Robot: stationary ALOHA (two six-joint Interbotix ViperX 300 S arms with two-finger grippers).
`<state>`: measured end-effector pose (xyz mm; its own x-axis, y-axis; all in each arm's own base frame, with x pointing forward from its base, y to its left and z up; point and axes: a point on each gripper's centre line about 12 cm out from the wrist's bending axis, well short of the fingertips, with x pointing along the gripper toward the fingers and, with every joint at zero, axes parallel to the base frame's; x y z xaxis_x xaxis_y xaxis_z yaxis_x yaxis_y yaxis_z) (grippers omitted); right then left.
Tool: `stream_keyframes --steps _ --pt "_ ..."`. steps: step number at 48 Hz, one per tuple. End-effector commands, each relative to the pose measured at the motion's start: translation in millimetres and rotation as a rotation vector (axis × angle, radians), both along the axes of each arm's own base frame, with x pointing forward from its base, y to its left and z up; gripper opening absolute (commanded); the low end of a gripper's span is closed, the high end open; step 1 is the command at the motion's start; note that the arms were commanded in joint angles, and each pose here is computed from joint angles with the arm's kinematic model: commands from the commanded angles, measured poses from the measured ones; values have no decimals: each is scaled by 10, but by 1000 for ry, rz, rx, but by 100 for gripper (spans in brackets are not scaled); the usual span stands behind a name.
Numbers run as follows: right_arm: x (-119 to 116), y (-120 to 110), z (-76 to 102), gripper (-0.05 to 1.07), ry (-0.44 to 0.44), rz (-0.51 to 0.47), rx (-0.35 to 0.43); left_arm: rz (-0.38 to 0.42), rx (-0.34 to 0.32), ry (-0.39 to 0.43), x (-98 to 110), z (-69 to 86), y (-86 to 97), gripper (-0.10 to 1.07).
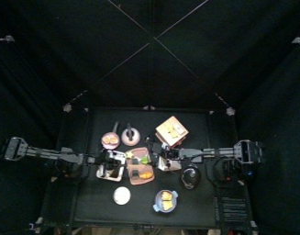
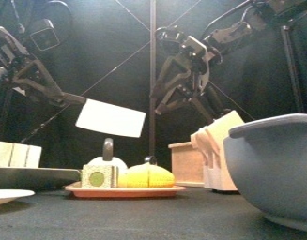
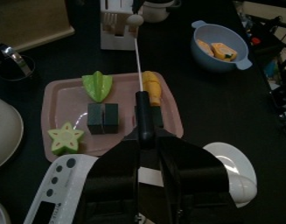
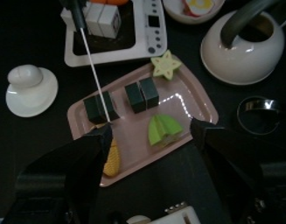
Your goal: Place cleaver back in holder
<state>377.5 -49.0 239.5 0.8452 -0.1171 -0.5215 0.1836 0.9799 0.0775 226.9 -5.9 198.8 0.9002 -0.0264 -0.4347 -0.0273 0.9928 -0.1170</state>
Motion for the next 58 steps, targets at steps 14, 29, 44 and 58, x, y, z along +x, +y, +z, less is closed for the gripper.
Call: stream_keyframes --steps 14,29,44,58 --pt "-787 45 238 100 -156 -15 -13 48 -57 -61 218 450 44 48" --pt "-1268 74 0 100 -250 -31 -9 111 -23 -38 409 823 233 48" --pt "-1454 -3 -297 100 -156 -87 14 143 18 110 807 944 371 48" --pt "-1586 -95 -544 100 -81 -165 62 140 46 150 1209 992 422 48"
